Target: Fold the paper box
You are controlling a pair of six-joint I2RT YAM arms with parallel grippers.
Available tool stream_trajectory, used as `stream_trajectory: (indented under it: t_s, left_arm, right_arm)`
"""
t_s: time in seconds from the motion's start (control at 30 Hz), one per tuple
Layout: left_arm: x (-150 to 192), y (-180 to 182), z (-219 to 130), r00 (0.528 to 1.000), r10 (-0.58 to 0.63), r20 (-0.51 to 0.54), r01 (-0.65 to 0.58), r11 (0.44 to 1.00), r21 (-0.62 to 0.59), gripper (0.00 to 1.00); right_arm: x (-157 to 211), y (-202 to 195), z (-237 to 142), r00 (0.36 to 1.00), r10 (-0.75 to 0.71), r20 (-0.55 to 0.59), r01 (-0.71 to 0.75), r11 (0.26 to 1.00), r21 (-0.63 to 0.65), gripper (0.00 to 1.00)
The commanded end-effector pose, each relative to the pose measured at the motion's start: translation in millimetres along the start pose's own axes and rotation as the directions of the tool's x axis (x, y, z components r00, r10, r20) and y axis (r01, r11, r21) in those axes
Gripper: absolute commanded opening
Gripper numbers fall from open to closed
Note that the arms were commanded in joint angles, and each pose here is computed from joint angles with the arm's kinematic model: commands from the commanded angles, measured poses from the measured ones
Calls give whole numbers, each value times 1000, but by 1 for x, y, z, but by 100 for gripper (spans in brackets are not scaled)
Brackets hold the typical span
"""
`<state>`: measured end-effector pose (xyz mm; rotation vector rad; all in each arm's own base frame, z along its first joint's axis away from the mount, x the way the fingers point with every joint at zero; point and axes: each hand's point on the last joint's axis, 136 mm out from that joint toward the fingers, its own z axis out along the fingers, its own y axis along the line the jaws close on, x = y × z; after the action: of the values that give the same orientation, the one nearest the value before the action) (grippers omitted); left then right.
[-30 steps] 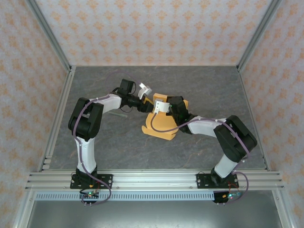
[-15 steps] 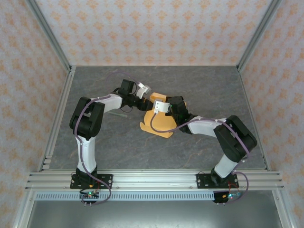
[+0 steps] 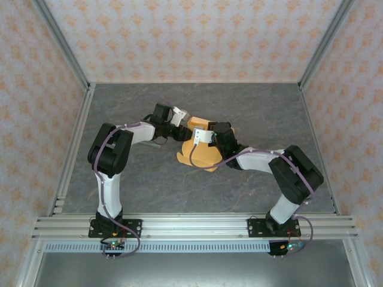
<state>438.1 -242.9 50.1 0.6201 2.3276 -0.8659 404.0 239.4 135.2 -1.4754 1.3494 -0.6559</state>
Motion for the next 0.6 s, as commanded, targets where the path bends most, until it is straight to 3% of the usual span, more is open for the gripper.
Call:
stream_trajectory:
  t_s: [0.0, 0.57]
  left_arm:
    - [-32, -2, -12, 994, 50, 95, -43, 997, -71, 48]
    - [-40, -9, -12, 987, 87, 132, -80, 995, -58, 48]
  right_arm:
    - [-6, 6, -2, 1000, 0, 31, 0, 1000, -8, 0]
    - [1, 29, 2, 996, -83, -10, 83, 995, -61, 0]
